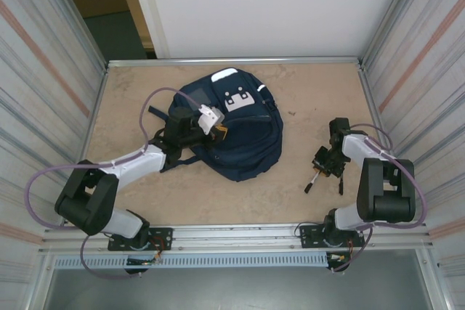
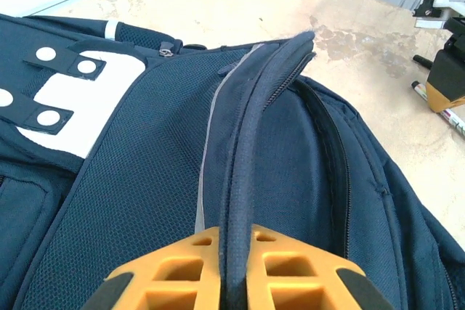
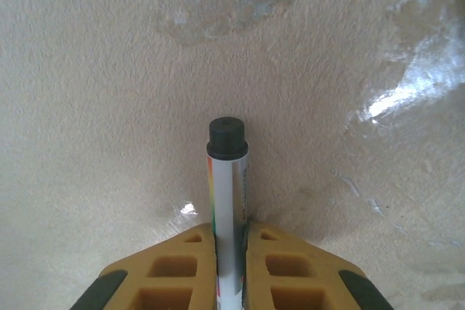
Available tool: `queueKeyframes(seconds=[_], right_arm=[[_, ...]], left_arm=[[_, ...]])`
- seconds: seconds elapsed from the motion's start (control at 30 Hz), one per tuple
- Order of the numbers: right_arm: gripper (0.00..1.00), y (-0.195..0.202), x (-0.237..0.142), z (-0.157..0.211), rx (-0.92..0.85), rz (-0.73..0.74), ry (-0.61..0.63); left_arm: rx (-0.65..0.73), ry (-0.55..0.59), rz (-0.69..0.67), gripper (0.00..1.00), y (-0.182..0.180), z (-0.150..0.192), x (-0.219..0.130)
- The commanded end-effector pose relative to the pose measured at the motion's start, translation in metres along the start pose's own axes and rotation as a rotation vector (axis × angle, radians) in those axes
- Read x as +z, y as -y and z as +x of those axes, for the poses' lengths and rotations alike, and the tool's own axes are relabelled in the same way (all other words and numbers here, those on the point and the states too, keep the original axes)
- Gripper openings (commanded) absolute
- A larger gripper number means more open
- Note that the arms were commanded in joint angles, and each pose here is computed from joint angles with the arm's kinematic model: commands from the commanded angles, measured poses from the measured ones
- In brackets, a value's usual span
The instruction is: Pack the student bag
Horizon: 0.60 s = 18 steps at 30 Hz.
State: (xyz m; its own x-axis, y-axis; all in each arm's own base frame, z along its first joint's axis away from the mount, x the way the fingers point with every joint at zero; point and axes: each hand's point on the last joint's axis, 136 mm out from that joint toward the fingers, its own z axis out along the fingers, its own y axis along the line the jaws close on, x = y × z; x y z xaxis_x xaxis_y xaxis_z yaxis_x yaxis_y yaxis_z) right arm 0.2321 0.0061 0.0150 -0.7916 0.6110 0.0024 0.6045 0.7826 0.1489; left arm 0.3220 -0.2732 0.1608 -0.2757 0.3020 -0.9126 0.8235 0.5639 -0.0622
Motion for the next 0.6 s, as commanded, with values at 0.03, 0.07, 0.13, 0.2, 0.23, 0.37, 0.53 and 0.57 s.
queueKeyframes(seconds=[0.03,0.07,0.13,0.2,0.23,0.37,0.53,0.57], right_arm=[[0.06,-0.021,-0.011,0.011,0.052,-0.152,-0.053],[0.05,-0.029,-0.019,0.011,0.051,-0.191,-0.049],[0.04,-0.037,-0.037,0.009,0.068,-0.236,-0.010],[0.03,-0.046,-0.059,0.004,0.099,-0.295,0.046],[0.02,-0.049,-0.068,0.002,0.109,-0.321,0.067],[0.02,-0.069,-0.111,0.002,0.122,-0.432,0.131],[0.01,-0.103,-0.163,0.013,0.024,-0.530,0.216],[0.01,-0.110,-0.175,0.016,-0.017,-0.524,0.251]], left_arm=[[0.017,0.103,0.003,0.11,0.001,-0.040,-0.014],[0.029,0.114,0.009,0.11,0.002,-0.041,-0.013],[0.028,0.146,0.031,0.11,0.003,-0.041,-0.014],[-0.002,0.172,0.066,0.11,0.004,-0.047,-0.016],[-0.010,0.176,0.080,0.11,0.005,-0.049,-0.017],[-0.035,0.178,0.142,0.11,0.012,-0.055,-0.015],[-0.131,0.207,0.138,0.11,0.004,-0.063,-0.019],[-0.144,0.212,0.138,0.11,0.003,-0.064,-0.018]])
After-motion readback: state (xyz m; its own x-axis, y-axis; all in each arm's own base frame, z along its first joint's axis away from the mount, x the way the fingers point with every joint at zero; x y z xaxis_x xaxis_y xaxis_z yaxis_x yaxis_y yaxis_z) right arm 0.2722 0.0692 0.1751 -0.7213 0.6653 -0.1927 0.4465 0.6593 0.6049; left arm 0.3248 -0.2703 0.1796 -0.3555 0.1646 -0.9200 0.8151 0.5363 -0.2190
